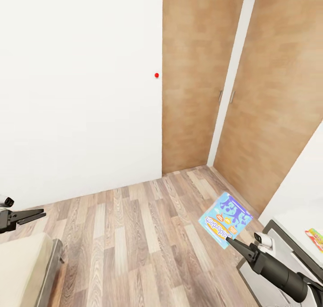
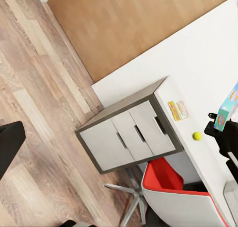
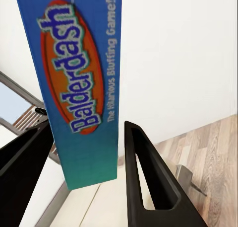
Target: Put all the toys in the child's room - the three board games (two on the bed and one on the table), the two jigsaw puzzles on the table, and the tennis ball on the table - inside the toy box on the table in the child's room.
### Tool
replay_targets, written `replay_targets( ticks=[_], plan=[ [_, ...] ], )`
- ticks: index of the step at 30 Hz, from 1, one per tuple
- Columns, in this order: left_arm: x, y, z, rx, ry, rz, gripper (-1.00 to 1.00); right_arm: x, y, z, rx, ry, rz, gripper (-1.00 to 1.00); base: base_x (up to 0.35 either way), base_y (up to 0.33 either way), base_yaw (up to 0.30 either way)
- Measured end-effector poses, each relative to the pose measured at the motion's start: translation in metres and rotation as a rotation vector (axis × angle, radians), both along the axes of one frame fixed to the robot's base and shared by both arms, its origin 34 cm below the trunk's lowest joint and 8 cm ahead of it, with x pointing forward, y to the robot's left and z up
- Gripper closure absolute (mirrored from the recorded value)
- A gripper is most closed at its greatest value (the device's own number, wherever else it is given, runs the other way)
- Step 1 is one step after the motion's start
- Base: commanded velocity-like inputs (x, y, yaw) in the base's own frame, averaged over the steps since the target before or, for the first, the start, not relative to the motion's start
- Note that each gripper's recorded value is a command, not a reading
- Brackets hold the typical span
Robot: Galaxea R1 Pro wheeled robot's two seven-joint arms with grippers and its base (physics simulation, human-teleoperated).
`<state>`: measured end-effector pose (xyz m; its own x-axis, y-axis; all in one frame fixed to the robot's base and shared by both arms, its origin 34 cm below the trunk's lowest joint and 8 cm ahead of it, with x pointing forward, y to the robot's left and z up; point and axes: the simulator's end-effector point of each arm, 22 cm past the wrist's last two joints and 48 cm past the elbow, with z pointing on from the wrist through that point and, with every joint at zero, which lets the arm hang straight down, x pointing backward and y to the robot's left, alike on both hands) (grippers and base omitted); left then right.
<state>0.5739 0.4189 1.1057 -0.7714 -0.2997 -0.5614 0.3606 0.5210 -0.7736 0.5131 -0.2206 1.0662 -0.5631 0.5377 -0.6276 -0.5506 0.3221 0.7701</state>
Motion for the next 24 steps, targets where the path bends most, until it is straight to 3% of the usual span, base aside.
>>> replay_targets(
  ticks=[24],
  plan=[
    [-0.004,0.000,0.017,0.000,-0.038,0.000,-1.00,-0.003,0.000,0.015,0.000,-0.038,0.000,1.00,0.000,0.000,-0.157]
  ],
)
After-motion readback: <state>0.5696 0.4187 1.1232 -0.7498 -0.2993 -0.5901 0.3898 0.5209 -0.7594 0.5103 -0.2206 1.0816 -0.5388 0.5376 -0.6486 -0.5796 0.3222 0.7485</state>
